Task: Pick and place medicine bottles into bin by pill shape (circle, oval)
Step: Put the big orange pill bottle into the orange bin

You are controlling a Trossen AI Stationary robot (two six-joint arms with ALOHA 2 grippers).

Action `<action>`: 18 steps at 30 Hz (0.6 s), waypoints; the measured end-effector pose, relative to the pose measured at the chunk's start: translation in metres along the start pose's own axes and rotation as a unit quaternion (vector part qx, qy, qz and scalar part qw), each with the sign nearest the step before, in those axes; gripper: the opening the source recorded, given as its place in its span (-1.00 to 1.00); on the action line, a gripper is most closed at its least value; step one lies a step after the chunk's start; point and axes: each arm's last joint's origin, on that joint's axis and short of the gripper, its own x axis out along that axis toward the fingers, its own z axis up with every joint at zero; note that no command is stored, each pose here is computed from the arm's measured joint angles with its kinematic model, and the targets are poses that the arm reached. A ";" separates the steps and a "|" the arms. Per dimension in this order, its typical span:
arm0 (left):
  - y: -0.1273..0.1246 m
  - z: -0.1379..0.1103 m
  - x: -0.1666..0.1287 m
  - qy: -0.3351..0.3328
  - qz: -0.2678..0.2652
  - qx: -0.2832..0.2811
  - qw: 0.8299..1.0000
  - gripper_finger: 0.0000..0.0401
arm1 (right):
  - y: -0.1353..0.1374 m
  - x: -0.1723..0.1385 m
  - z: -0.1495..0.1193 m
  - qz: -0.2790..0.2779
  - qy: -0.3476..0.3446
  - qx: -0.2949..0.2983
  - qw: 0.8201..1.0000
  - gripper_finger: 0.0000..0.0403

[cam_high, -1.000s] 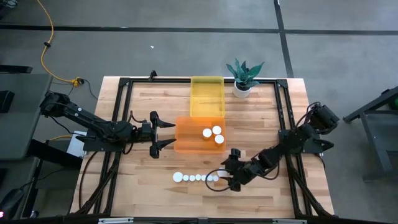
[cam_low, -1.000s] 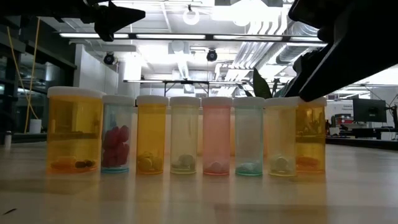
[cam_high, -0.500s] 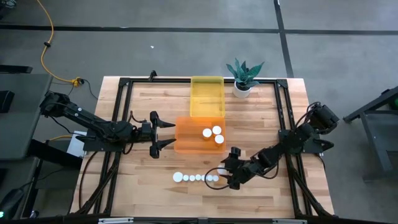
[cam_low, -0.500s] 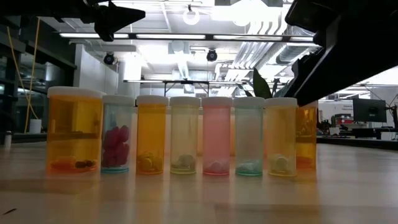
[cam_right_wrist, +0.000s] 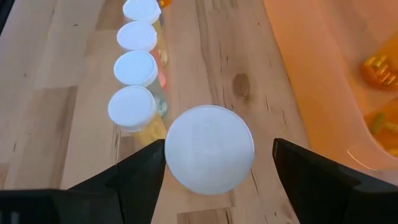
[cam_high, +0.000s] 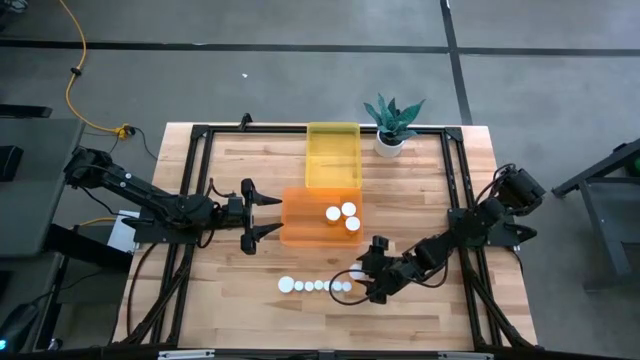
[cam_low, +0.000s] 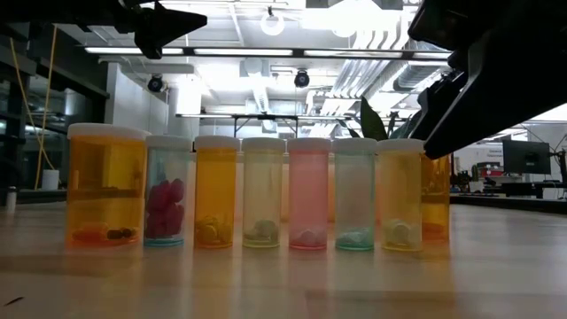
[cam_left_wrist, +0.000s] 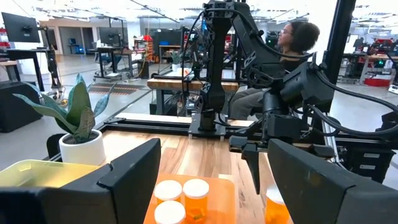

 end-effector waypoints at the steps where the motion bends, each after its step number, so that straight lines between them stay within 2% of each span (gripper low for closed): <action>1: 0.000 0.000 0.000 0.000 0.000 0.000 1.000 0.43 | 0.000 0.000 0.000 0.000 0.000 0.000 1.000 0.42; 8: 0.000 0.000 0.000 0.000 0.000 0.000 1.000 0.43 | 0.000 0.000 0.000 0.000 0.000 0.000 1.000 0.37; 18: 0.000 0.000 0.000 0.000 0.000 0.000 1.000 0.43 | 0.000 0.000 0.001 0.002 -0.004 -0.003 1.000 -0.03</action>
